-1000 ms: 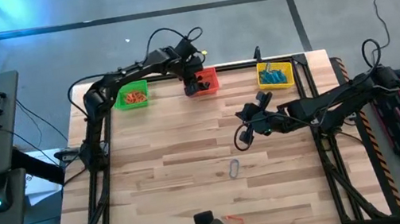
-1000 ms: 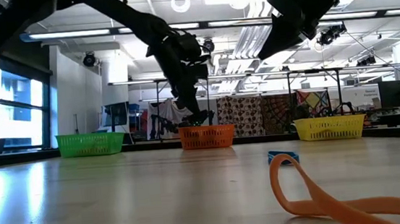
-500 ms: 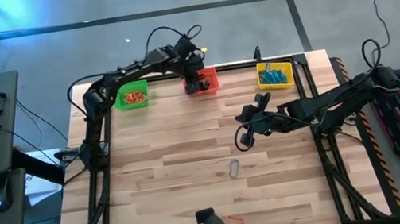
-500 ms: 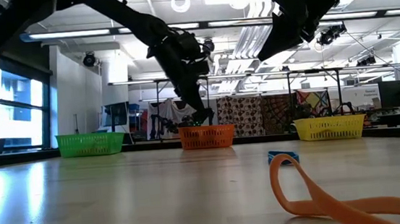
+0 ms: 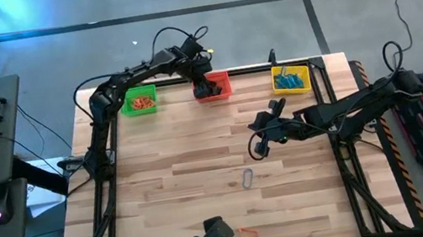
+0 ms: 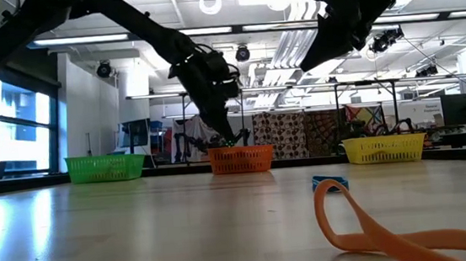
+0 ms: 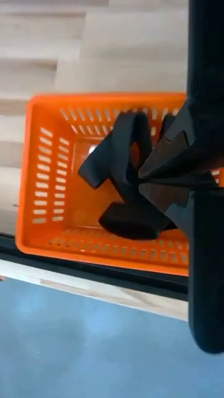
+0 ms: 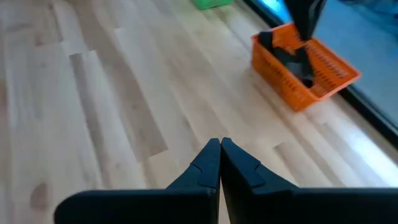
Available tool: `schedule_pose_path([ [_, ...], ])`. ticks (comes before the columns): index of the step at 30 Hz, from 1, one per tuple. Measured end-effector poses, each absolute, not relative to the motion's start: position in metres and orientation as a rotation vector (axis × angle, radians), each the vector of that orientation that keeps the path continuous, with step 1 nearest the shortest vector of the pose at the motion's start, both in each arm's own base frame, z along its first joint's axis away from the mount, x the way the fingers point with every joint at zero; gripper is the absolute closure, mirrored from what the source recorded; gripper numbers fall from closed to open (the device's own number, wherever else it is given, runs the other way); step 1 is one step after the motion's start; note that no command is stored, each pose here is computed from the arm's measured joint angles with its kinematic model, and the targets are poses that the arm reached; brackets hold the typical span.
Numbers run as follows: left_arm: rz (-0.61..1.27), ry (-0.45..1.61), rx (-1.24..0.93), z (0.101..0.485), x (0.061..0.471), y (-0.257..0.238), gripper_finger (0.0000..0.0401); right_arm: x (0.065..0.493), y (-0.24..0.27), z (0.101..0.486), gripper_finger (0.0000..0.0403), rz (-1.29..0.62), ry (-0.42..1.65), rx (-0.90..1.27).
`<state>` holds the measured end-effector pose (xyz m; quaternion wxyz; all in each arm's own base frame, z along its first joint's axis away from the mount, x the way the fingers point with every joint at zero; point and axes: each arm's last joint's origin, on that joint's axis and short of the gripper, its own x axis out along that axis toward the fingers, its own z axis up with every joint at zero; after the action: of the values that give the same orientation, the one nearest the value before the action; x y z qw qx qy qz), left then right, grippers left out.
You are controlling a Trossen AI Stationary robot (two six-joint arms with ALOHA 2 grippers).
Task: Sort rubber bands into baskets
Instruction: Put the blue rubber band into the yellow bin
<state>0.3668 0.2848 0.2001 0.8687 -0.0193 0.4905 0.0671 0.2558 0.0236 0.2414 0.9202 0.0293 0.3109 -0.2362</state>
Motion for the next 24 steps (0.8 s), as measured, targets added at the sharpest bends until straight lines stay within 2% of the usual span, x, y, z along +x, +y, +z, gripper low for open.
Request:
schedule_pose_path([
  [6,0.053,0.913,0.002,0.231,0.361,0.267,0.0379,0.256,0.029,0.24,0.0386,-0.378,0.669,0.097],
  [10,0.061,0.766,0.042,0.238,0.358,0.244,0.0398,0.255,0.039,0.24,0.0345,-0.333,0.677,0.083],
  [17,0.101,0.495,0.102,0.24,0.334,0.193,0.04,0.255,0.051,0.236,0.026,-0.283,0.693,0.043],
  [24,0.092,0.328,0.092,0.244,0.296,0.142,0.04,0.273,0.069,0.213,0.0227,-0.163,0.727,-0.014],
])
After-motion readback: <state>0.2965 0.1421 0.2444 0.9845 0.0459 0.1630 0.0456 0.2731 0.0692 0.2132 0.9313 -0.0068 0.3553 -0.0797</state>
